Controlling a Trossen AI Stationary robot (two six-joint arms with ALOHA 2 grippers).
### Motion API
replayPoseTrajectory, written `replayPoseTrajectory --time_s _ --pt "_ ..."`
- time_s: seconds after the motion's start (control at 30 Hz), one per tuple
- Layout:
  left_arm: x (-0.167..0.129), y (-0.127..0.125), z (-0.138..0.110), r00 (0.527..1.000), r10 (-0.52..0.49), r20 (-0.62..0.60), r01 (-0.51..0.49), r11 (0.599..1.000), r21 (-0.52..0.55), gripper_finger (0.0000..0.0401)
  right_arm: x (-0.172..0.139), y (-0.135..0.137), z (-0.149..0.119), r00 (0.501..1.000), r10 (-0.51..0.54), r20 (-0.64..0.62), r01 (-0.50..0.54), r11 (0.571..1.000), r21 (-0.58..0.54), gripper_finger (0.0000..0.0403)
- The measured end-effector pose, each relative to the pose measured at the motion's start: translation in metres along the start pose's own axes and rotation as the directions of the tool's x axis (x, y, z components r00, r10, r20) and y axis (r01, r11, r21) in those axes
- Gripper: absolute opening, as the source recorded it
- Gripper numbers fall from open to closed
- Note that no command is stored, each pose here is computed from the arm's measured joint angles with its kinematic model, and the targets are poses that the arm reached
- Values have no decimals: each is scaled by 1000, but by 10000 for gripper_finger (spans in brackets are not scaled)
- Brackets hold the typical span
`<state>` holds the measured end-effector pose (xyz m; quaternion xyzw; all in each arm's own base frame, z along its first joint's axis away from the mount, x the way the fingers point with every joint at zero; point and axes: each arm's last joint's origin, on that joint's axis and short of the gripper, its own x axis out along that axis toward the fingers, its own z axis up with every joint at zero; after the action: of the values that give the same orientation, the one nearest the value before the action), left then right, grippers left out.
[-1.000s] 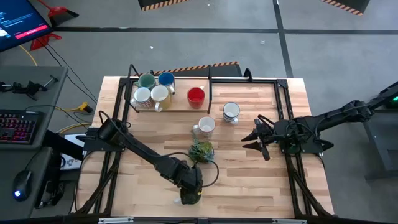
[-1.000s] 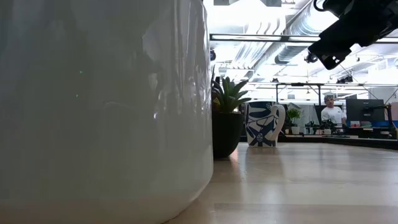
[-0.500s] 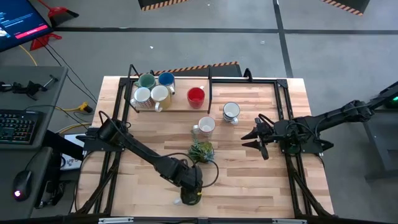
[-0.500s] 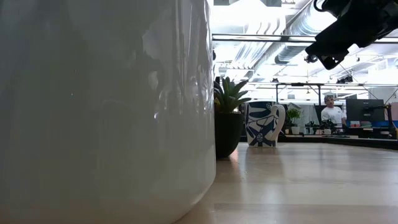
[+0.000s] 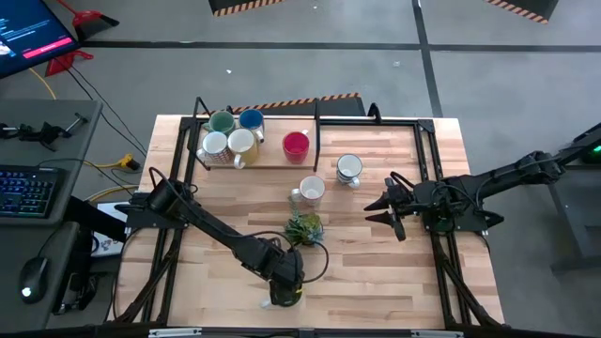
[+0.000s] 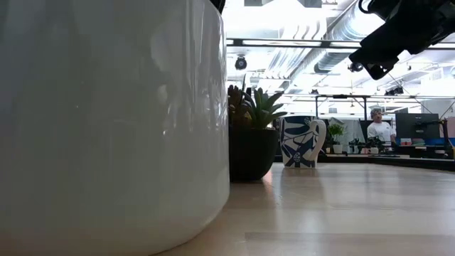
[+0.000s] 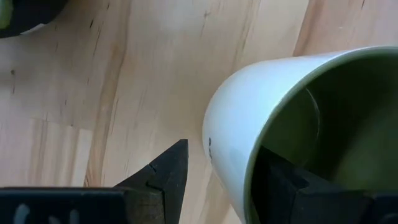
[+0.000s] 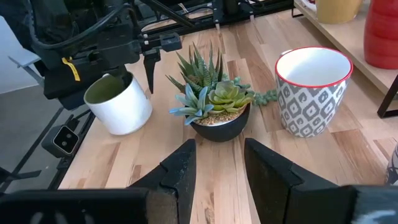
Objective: Place coffee mugs
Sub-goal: Put the white green mug on the shelf
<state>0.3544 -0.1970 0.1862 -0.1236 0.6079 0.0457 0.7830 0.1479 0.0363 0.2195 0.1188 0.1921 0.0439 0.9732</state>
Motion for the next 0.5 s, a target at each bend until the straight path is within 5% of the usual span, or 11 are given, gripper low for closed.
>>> replayPoseTrajectory --time_s 0.17,0.37,0.5 --pt "0 1 -1 1000 7 -8 -7 1000 25 116 0 0 0 1000 0 0 0 1000 0 116" --pt "0 4 -4 998 41 -40 -41 999 18 21 0 0 0 1000 0 0 0 1000 0 116" --pt "0 6 -5 997 68 -43 -70 996 -46 10 0 0 0 1000 0 0 0 1000 0 116"
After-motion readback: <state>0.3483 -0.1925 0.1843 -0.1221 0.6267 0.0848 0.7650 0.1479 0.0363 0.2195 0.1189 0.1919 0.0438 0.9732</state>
